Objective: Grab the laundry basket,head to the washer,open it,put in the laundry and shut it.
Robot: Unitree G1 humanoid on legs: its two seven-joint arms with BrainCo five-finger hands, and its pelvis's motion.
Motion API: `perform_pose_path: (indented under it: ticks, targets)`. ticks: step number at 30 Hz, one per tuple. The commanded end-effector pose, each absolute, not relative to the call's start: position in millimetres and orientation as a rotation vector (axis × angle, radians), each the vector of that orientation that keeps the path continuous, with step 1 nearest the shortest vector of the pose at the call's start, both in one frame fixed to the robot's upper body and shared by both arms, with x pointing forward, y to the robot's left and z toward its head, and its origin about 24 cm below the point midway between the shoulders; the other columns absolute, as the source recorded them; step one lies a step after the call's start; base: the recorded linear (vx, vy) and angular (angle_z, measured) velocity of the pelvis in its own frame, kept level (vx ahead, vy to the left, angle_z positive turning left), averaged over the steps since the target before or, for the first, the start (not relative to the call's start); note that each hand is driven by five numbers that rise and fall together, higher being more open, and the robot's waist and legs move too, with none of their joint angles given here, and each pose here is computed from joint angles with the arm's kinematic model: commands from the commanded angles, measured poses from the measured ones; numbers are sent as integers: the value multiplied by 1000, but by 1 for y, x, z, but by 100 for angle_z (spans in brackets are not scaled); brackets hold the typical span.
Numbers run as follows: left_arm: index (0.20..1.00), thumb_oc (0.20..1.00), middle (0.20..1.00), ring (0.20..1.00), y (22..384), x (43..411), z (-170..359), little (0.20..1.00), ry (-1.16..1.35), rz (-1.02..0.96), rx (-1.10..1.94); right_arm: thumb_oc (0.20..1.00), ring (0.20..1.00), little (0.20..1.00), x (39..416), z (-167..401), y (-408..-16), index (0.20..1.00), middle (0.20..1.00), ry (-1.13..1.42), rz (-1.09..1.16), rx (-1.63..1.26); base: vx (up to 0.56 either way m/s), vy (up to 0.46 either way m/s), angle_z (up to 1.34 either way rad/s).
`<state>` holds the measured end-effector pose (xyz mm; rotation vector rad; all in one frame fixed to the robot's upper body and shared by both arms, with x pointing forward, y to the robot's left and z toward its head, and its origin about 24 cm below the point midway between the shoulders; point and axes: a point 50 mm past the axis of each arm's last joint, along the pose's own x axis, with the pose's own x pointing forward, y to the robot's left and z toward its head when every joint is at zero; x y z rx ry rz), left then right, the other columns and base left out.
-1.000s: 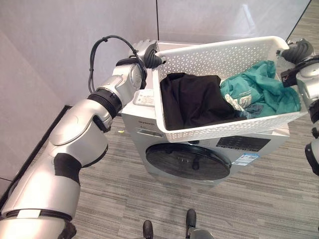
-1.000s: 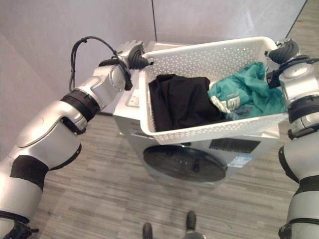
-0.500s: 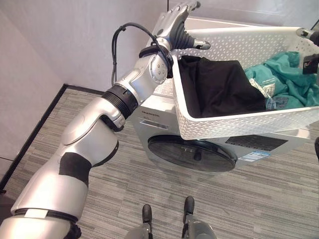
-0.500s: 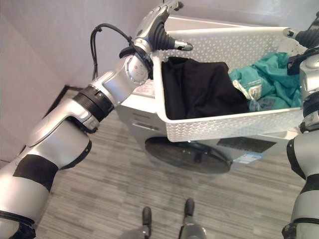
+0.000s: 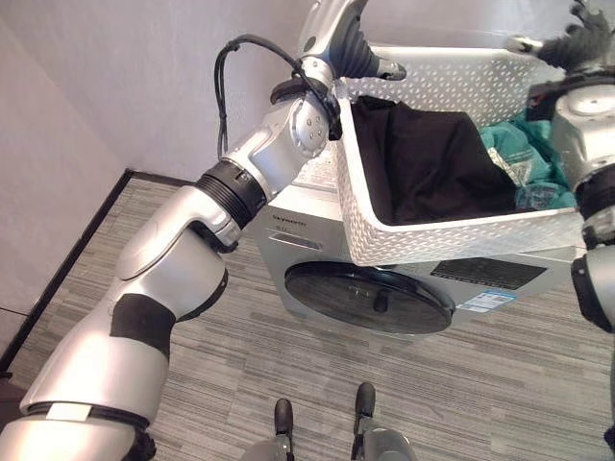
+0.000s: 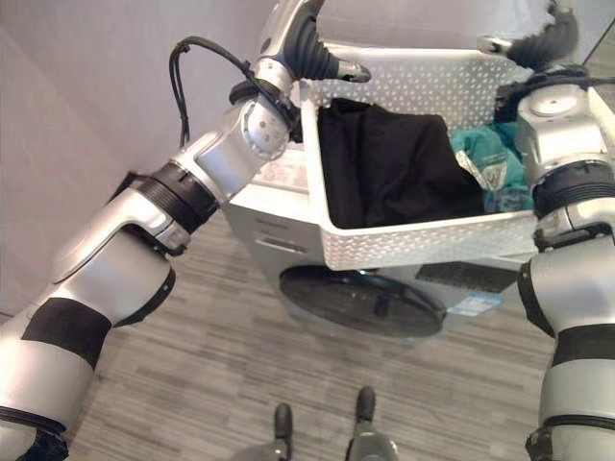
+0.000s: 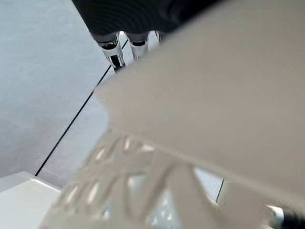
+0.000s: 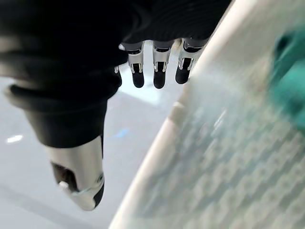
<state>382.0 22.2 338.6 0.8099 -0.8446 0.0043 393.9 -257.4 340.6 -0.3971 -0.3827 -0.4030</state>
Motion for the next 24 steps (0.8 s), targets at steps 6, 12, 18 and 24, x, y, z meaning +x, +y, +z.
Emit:
perform_pose_path:
  ticks: [6, 12, 18, 24]
  targets:
    - [1000, 1000, 1000, 1000, 32, 338, 436, 1000, -1136, 53, 443, 1000, 1000, 1000, 373, 376, -249, 1000, 1000, -648, -424, -357, 3, 0, 2]
    - [1000, 1000, 1000, 1000, 51, 331, 446, 1000, -1184, 101, 420, 1000, 1000, 1000, 361, 364, -263, 1000, 1000, -677, -453, -384, 0, -5, -2]
    - [1000, 1000, 1000, 1000, 69, 336, 449, 1000, -1167, 146, 504, 1000, 1000, 1000, 353, 332, -282, 1000, 1000, -643, -459, -339, 1, -2, -1]
    - [1000, 1000, 1000, 1000, 150, 320, 421, 1000, -1204, 211, 568, 1000, 1000, 1000, 283, 275, -350, 1000, 1000, -631, -681, -376, 8, -2, 1]
